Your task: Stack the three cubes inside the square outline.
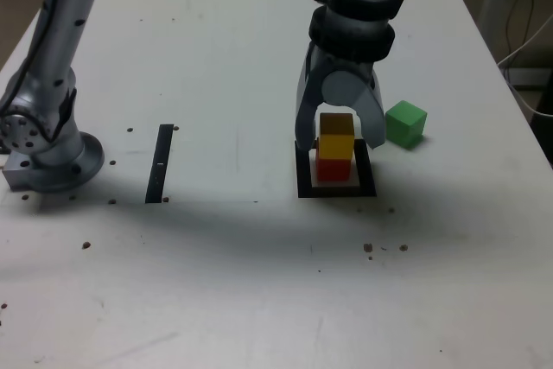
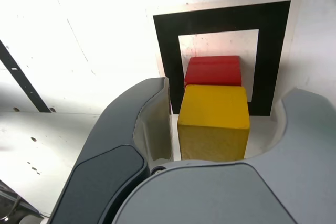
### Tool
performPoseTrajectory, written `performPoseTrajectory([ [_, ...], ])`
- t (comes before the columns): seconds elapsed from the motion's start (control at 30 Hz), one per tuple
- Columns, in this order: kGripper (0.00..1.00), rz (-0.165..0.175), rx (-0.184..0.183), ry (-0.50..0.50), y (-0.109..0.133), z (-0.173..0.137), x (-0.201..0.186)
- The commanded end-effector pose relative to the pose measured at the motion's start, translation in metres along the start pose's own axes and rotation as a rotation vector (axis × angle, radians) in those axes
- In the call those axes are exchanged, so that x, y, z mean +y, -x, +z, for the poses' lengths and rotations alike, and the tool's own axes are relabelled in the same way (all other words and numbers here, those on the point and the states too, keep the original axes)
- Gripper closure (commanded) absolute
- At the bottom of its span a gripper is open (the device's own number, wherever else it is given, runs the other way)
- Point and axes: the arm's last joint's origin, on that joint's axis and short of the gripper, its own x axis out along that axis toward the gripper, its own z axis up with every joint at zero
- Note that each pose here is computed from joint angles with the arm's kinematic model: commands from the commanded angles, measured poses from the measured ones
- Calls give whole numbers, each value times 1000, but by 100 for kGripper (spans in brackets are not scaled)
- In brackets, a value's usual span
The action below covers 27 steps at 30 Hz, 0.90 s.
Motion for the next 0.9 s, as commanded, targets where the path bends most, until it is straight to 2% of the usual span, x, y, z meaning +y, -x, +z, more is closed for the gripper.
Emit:
performPoseTrajectory([
  [0.0,1,16,-9,4,4,-3,2],
  [0.2,1,72,-16,30,11,-12,16],
  [0.37,1,112,-43,15,21,-14,28],
  [0.5,0,126,-67,-13,31,-13,37],
  [0.7,0,146,-82,-49,45,-10,51],
  [0.87,0,155,-90,-130,53,2,61],
])
